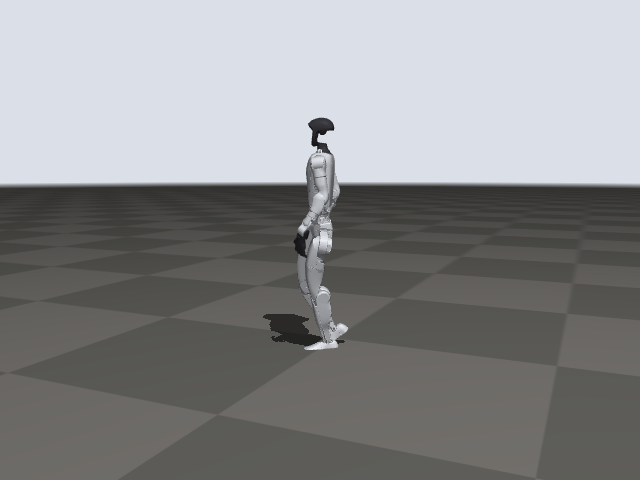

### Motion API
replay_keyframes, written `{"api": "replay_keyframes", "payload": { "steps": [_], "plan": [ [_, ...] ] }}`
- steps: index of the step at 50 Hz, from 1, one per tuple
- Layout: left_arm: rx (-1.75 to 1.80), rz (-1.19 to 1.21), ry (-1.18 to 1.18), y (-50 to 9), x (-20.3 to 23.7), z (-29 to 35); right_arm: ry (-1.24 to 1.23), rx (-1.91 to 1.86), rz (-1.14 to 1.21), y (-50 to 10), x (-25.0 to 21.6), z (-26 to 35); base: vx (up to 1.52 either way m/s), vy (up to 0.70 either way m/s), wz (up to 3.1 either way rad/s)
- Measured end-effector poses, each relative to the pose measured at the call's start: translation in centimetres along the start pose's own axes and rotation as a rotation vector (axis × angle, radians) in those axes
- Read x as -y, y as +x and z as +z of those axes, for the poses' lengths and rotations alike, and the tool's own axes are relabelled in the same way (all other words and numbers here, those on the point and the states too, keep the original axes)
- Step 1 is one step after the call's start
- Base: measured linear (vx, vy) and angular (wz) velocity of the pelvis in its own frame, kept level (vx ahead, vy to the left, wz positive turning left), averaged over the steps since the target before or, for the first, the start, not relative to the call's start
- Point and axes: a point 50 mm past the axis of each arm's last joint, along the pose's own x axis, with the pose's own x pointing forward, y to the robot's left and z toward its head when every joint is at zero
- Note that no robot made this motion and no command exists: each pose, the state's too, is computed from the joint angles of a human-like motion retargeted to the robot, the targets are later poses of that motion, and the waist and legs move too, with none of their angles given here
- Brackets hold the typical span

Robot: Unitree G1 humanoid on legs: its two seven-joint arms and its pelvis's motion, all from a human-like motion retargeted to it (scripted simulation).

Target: Walk run

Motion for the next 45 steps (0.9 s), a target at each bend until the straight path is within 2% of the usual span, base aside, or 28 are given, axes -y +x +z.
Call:
{"api": "replay_keyframes", "payload": {
  "steps": [5, 10, 13, 15, 20, 23, 25, 28, 31, 35, 40, 45],
  "plan": [
    [-0.061, -0.069, 0.094, 0.2, -0.1, 0.0, 0.105, 0.075, -0.123, 0.2, 0.3, 1.2, 0.68, -0.13, 3.10],
    [-0.089, -0.087, 0.080, 0.3, 0.2, -0.4, -0.082, 0.009, -0.018, 0.5, -0.1, 0.9, 0.83, -0.17, 1.77],
    [-0.072, -0.077, -0.003, 0.6, 1.2, -0.8, -0.209, -0.036, 0.027, 0.6, 0.3, 0.4, 0.88, -0.08, 0.84],
    [-0.067, -0.091, -0.082, 0.9, 2.3, -1.2, -0.208, -0.036, 0.022, 0.5, 0.4, 0.3, 1.02, 0.01, 0.70],
    [-0.077, -0.108, -0.185, 0.6, 3.2, -2.4, 0.131, 0.035, -0.091, -0.1, -0.6, 0.7, 1.07, -0.26, 1.91],
    [-0.074, -0.075, -0.108, 0.7, 2.9, -2.0, 0.268, 0.034, -0.111, -0.3, -0.7, 0.5, 0.95, -0.37, 1.96],
    [-0.051, -0.042, -0.016, 0.4, 1.7, -1.3, 0.219, -0.029, -0.082, -0.1, -0.5, -0.3, 0.87, -0.43, 1.37],
    [0.030, 0.050, 0.113, 0.0, 0.7, 0.0, 0.045, -0.105, 0.082, -0.1, -0.3, -1.4, 0.76, -0.33, 0.37],
    [0.139, 0.171, 0.120, -0.1, 0.1, 1.4, -0.082, -0.150, 0.225, -0.2, -0.5, -1.9, 0.70, -0.25, -0.50],
    [0.240, 0.272, 0.096, -0.7, -0.8, 2.8, -0.186, -0.160, 0.246, -0.3, -0.5, -2.0, 0.89, -0.30, 0.15],
    [0.240, 0.309, 0.176, -0.8, -1.1, 3.5, -0.188, -0.173, 0.277, -0.1, -1.1, -1.9, 0.78, -0.20, 0.17],
    [0.191, 0.294, 0.105, -0.2, -0.9, 3.3, -0.124, -0.232, 0.390, -0.6, -2.7, -2.7, 1.03, -0.17, 0.06]
  ]
}}
